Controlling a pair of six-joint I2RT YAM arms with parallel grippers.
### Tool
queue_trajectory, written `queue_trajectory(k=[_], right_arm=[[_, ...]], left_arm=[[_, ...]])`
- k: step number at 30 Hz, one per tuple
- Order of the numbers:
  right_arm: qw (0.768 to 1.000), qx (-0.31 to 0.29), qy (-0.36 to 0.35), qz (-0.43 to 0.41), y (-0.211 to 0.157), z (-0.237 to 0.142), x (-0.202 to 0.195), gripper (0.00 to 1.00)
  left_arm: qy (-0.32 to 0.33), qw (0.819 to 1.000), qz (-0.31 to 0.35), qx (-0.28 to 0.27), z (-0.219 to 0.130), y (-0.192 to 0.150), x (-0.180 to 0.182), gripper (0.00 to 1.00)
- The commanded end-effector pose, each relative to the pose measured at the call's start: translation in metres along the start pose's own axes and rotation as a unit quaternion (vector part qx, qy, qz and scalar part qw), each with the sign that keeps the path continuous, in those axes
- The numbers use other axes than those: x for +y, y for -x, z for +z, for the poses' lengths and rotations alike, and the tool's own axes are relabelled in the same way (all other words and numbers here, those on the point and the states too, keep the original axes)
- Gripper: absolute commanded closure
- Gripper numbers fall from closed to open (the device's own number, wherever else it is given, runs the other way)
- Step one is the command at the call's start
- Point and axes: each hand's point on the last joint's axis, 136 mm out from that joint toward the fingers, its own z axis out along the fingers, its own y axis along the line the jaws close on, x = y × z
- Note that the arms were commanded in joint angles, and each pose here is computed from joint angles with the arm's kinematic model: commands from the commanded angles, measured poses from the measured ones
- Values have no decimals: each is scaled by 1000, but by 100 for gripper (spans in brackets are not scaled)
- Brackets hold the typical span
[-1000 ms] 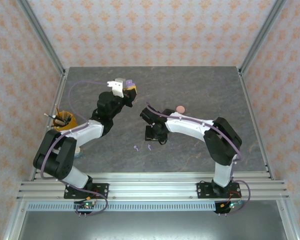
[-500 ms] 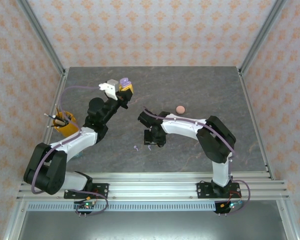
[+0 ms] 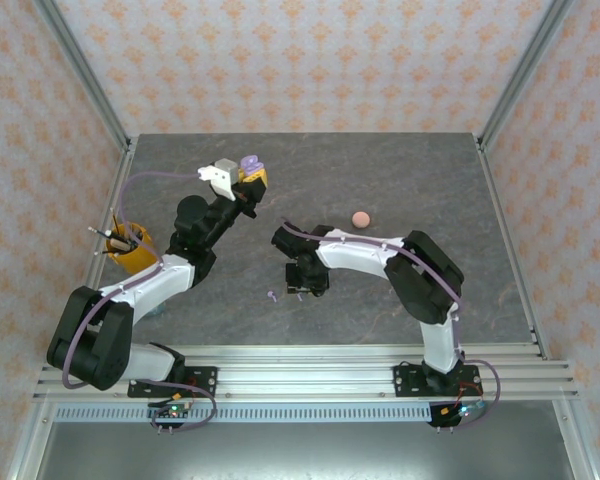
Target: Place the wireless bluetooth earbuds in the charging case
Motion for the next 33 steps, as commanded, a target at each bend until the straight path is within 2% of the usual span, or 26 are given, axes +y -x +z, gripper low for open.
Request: queue_trajectory(k=[1, 7, 19, 26, 33], right_arm=[[1000, 5, -10, -9, -2, 4, 3, 65], [1000, 10, -18, -20, -9, 5, 6, 66], [999, 6, -29, -19, -9, 8, 2, 77], [999, -3, -36, -25, -4, 6, 1, 82], [998, -28, -36, -34, 3, -3, 1, 83]], left_arm=[[-16, 999, 11, -35, 1, 21, -5, 100], [-16, 999, 9, -34, 2, 21, -5, 100], [-22, 999, 7, -32, 3, 23, -8, 100], [-28, 999, 6, -27, 2, 22, -10, 100], [-30, 999, 12, -25, 0, 25, -13, 100]])
